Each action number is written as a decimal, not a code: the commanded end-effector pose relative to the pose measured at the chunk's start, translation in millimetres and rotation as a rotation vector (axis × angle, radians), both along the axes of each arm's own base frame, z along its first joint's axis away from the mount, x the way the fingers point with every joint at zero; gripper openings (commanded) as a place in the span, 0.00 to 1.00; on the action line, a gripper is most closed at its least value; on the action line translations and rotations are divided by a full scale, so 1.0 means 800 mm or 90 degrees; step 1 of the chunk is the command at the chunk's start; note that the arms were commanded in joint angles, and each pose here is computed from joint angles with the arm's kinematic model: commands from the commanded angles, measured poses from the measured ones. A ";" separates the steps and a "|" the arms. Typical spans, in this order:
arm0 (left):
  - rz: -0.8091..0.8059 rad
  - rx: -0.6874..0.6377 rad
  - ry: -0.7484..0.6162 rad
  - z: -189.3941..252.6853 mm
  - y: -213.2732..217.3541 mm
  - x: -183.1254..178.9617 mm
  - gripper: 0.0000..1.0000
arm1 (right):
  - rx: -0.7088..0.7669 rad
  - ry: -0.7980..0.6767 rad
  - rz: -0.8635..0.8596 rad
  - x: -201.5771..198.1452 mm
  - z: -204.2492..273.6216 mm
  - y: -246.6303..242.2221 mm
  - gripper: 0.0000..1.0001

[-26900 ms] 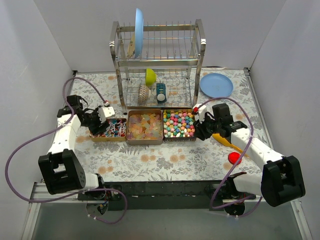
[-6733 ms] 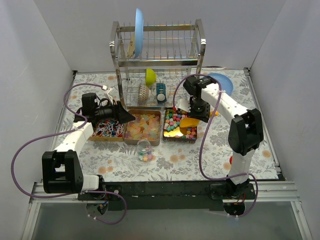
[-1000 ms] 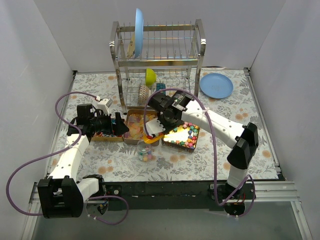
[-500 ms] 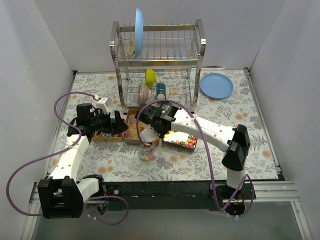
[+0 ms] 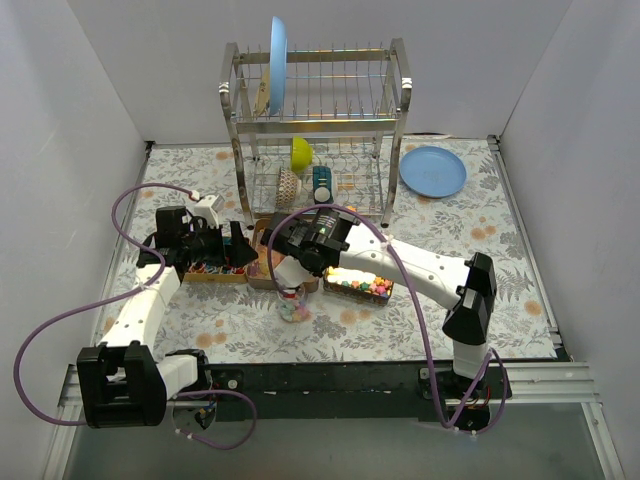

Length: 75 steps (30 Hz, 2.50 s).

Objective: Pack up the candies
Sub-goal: Place the fake candies in the packing bottle, then adjust the storage box at the center of the board.

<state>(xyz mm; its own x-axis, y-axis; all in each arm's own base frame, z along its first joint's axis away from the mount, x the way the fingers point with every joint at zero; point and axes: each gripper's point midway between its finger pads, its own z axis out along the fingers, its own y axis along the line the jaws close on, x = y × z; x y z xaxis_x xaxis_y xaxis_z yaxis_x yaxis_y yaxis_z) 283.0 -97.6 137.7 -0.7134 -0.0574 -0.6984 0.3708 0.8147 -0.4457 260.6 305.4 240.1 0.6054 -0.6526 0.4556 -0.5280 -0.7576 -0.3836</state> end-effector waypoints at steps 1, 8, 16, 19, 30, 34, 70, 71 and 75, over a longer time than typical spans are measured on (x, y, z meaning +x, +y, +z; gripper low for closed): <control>-0.040 -0.019 -0.022 0.015 -0.011 0.000 0.94 | 0.051 -0.057 -0.008 0.003 0.057 -0.008 0.01; -0.155 -0.047 -0.038 0.027 -0.049 0.001 0.68 | 0.265 0.000 -0.221 0.021 0.063 -0.062 0.01; -0.277 -0.009 -0.029 0.002 -0.107 0.007 0.12 | 0.442 0.074 -0.432 0.021 0.012 -0.135 0.01; -0.310 0.003 -0.032 -0.004 -0.133 0.010 0.11 | 0.427 0.115 -0.475 0.000 -0.023 -0.160 0.01; -0.362 0.045 -0.007 -0.047 -0.182 0.025 0.12 | 0.432 0.117 -0.544 -0.006 -0.047 -0.212 0.01; -0.388 0.051 -0.002 -0.063 -0.203 0.023 0.12 | 0.439 0.120 -0.564 -0.005 -0.052 -0.220 0.01; -0.538 0.072 -0.054 0.004 -0.314 -0.032 0.55 | 0.411 0.117 -0.591 -0.010 -0.081 -0.258 0.01; -0.524 0.080 -0.055 0.009 -0.303 -0.029 0.60 | 0.410 0.115 -0.583 -0.010 -0.083 -0.259 0.01; -0.449 0.077 -0.022 0.029 -0.254 -0.028 0.72 | 0.430 0.101 -0.539 -0.006 -0.086 -0.257 0.01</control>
